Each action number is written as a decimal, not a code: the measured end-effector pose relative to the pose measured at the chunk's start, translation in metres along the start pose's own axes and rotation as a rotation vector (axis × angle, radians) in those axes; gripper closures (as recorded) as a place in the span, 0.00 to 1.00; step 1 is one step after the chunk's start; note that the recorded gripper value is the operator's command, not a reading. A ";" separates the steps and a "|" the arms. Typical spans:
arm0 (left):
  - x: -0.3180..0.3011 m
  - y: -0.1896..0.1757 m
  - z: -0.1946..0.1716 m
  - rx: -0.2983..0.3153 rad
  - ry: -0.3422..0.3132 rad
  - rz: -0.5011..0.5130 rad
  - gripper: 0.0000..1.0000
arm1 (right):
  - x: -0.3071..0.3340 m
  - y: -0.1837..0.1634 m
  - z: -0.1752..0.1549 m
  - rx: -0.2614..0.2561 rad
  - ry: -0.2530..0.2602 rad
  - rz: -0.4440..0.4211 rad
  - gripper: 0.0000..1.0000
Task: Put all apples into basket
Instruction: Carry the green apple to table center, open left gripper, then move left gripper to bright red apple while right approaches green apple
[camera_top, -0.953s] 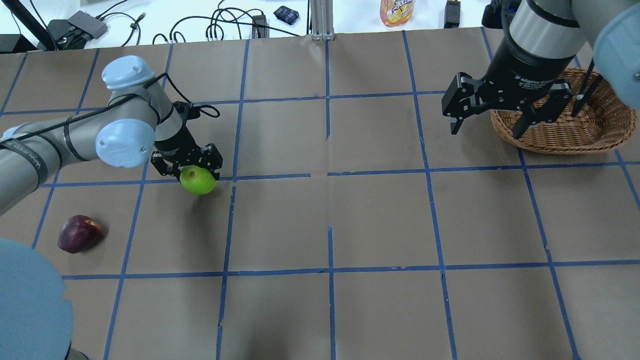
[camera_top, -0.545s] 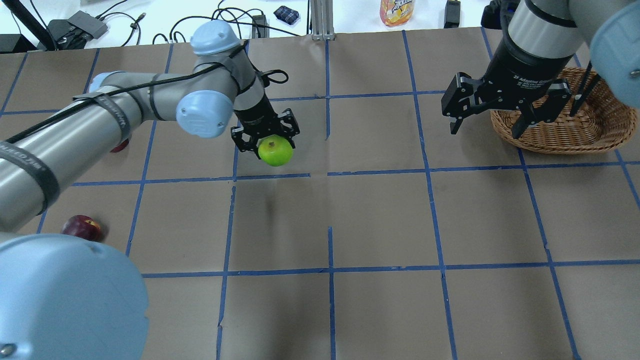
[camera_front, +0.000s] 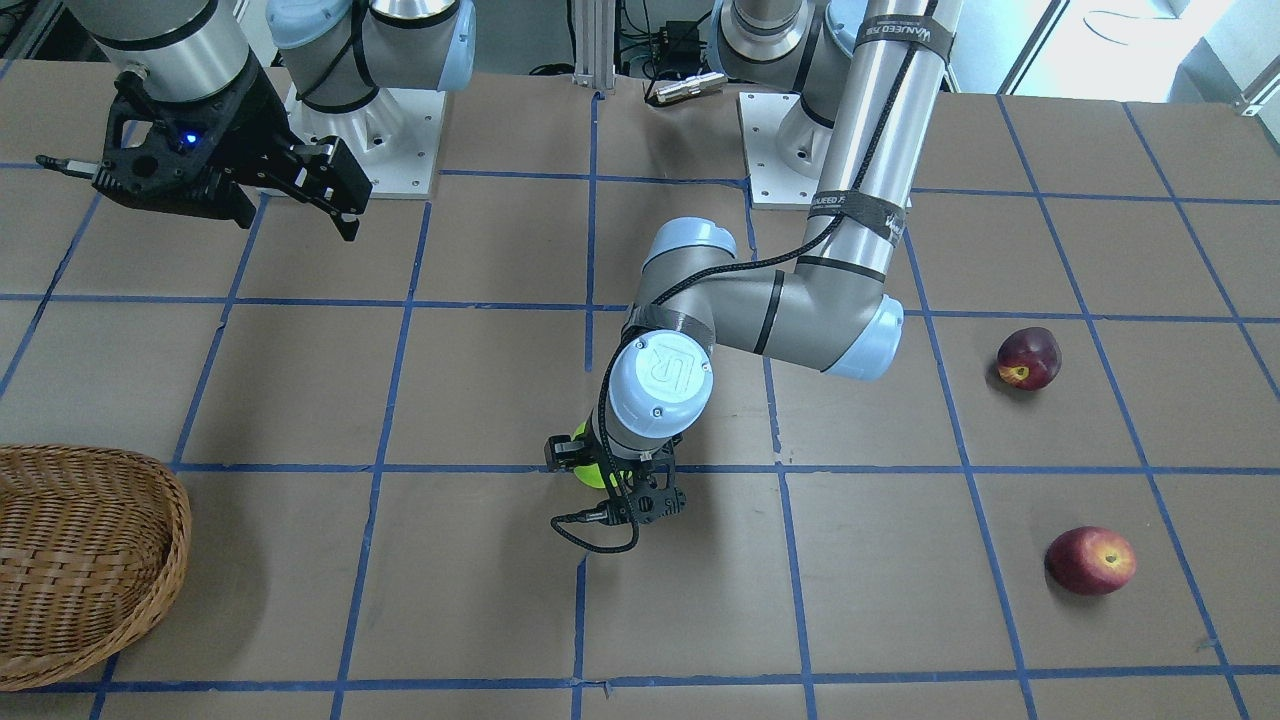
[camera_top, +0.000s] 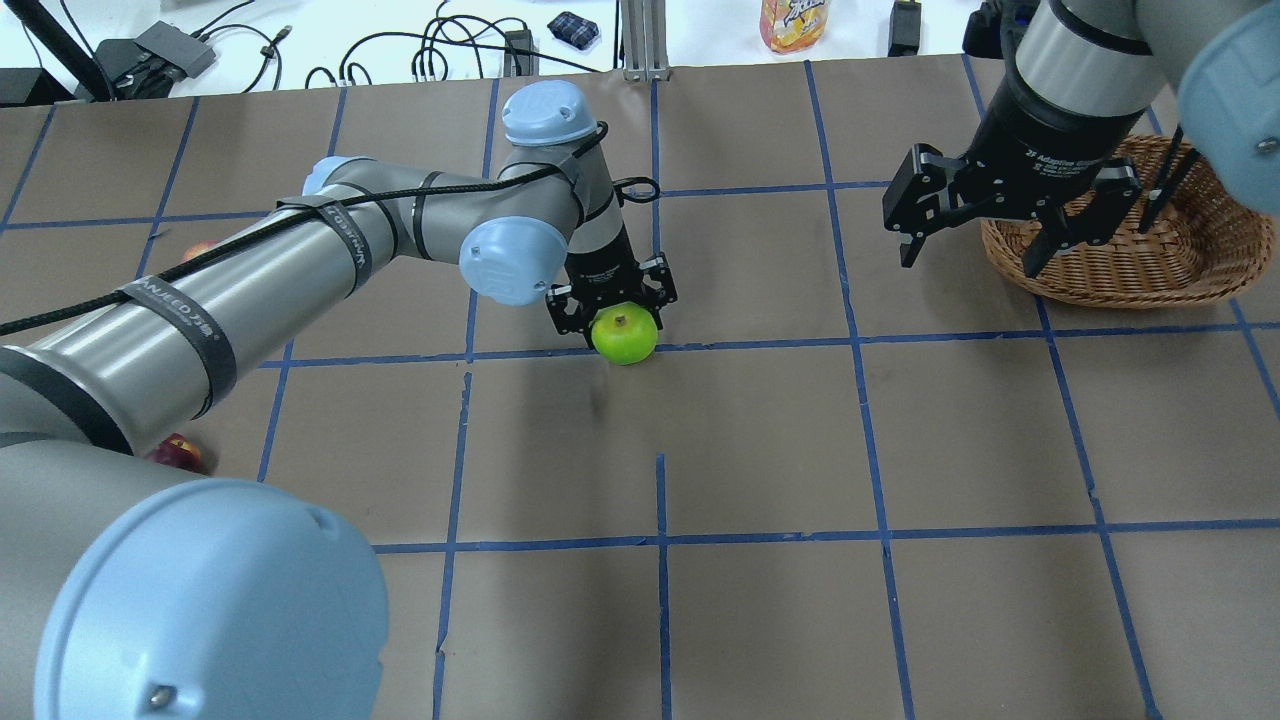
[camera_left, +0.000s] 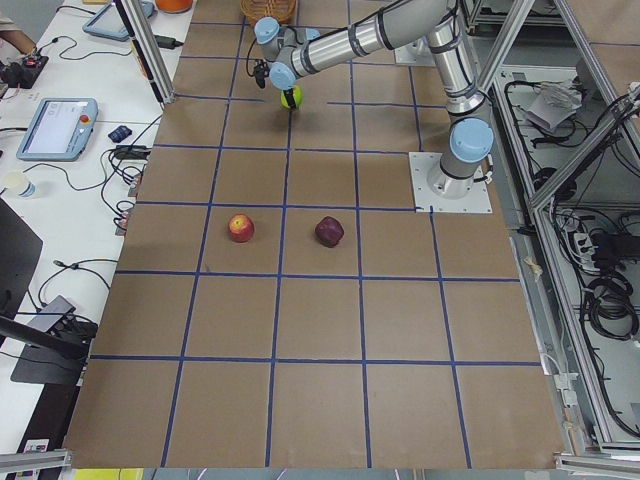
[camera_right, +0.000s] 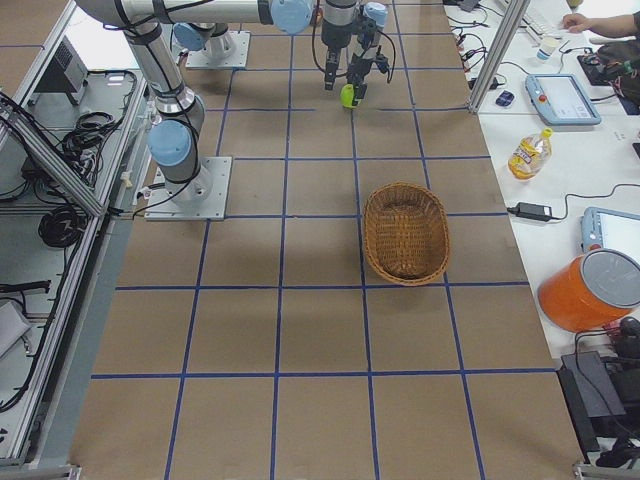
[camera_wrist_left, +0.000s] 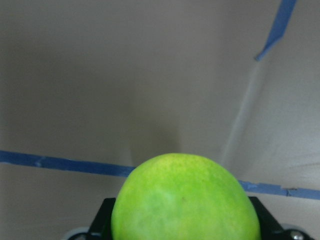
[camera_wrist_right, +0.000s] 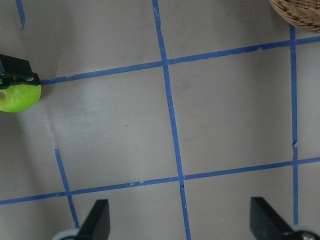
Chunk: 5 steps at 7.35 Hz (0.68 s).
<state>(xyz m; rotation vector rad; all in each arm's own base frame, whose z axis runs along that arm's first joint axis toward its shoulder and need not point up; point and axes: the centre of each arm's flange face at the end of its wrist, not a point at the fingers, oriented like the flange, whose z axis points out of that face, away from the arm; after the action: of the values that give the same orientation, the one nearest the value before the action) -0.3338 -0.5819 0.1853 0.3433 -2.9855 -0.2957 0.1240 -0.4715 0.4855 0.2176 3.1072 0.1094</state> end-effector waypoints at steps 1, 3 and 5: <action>0.002 0.000 -0.001 0.011 0.007 -0.017 0.00 | 0.000 -0.002 0.002 -0.004 -0.002 -0.002 0.00; 0.008 0.006 -0.027 0.054 0.024 -0.021 0.00 | 0.002 -0.016 0.021 -0.051 0.004 0.001 0.00; -0.011 0.013 -0.084 0.108 0.011 -0.005 0.00 | -0.001 -0.038 0.047 -0.097 0.003 0.007 0.00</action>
<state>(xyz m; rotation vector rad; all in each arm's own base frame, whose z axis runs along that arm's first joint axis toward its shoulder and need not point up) -0.3138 -0.5822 0.2691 0.3626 -2.9967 -0.1325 0.1215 -0.5060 0.4364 0.2256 3.0945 0.2608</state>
